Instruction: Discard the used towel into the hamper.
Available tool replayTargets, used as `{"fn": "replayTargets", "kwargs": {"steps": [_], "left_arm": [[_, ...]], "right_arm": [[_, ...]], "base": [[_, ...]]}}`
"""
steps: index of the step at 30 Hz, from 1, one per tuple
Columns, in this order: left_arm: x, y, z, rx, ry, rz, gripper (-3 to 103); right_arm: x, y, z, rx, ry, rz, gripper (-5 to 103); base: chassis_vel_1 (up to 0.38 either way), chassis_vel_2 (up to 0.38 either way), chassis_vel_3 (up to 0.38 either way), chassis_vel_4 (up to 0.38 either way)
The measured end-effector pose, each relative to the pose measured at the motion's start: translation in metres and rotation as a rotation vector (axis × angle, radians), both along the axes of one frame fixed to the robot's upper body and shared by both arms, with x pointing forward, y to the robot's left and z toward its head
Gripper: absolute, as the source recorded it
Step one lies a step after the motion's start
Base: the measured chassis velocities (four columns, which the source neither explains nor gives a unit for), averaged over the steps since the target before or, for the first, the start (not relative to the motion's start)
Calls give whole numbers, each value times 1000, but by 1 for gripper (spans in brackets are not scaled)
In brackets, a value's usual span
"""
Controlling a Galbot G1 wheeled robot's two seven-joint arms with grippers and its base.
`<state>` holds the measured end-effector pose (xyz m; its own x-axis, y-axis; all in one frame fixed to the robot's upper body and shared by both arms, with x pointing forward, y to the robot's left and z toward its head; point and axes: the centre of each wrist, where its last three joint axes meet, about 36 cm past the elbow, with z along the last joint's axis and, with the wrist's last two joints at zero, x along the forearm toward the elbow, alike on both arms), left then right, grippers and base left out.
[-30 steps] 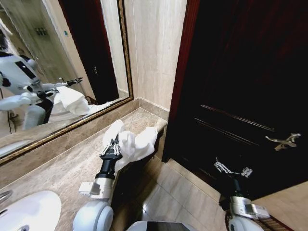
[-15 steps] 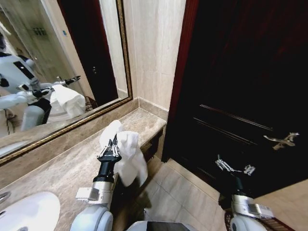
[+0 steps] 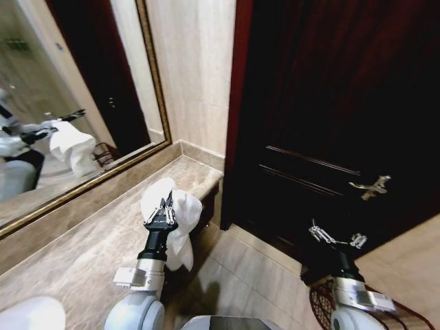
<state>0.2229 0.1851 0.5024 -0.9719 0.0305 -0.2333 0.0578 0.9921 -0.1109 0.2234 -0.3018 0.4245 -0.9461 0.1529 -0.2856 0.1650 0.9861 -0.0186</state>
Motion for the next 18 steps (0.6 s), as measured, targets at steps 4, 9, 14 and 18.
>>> {"fn": "replayTargets", "kwargs": {"steps": [4,9,14,18], "left_arm": [[1,-1,-1,-3,-2,-9,2],[3,-1,-3,-6,-5,-12,2],[4,-1,-5,-9,-4,-12,2],[5,-1,-5,-11,-4,-11,2]], "right_arm": [[0,0,2,-3,-11,8,100],[-1,1,4,-5,-21,16,100],[-1,1,4,-6,-26,16,100],[-1,1,3,-9,-40,20,100]], "base": [[-111,-125,-120,-107],[-130,-137,-123,-132],[-110,-120,-121,-116],[-132,-125,-129,-125]]}}
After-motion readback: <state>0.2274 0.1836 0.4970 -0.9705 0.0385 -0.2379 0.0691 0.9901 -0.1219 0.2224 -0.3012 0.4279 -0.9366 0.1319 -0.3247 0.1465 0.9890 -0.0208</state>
